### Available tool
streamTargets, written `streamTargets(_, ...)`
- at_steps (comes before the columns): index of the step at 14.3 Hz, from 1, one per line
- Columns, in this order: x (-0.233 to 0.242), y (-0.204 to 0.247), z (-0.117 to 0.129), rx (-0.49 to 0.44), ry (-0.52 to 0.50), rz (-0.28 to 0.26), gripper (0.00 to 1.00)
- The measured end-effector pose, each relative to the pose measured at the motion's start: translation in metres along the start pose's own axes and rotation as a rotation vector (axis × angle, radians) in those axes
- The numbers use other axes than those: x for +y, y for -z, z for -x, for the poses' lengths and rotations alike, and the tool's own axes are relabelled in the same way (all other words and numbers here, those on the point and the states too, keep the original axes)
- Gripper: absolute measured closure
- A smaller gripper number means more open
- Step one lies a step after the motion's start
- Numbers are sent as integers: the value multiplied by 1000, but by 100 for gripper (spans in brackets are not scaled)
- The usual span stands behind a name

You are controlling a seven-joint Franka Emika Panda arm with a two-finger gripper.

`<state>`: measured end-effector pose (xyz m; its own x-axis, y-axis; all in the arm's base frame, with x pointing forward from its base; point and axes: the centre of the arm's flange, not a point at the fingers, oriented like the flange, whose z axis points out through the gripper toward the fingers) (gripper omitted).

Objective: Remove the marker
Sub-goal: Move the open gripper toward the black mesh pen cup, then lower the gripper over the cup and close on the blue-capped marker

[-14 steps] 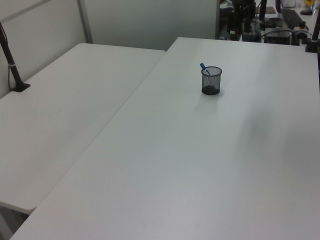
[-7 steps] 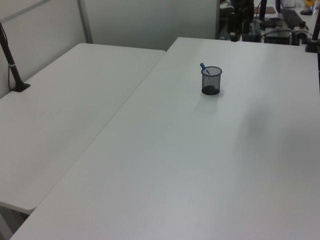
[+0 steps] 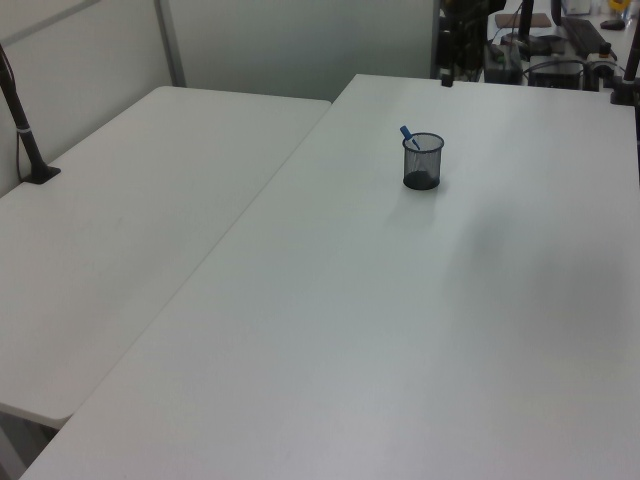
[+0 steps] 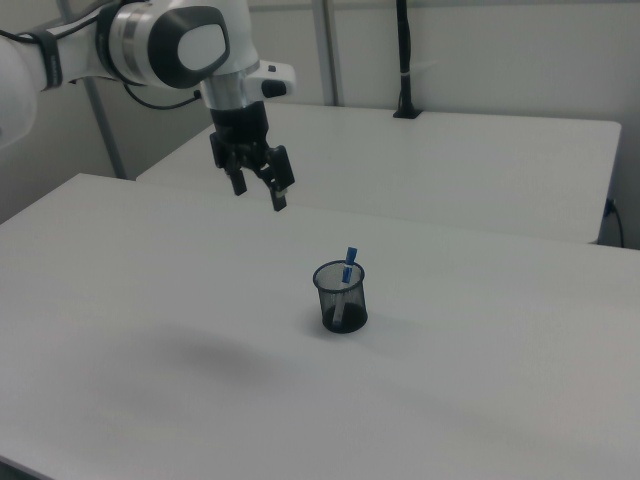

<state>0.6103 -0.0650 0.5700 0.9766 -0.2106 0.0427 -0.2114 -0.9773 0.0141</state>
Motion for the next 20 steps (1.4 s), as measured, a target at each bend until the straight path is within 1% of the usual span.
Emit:
streamTargets(1,-2,-2,-11,42,0,-3,0)
streamTargets(4,-5,-14,-33,133,1,-11,0)
streamTargets(12,-5,-86,-83,267,-4,-9,0)
streamTargets(16,16,-109,-92,267,-17,31,0)
streamTargets(18,28,-110,-92,266,-25,39,1)
streamTargets(20,33,-111,-93,264,-8,47,3)
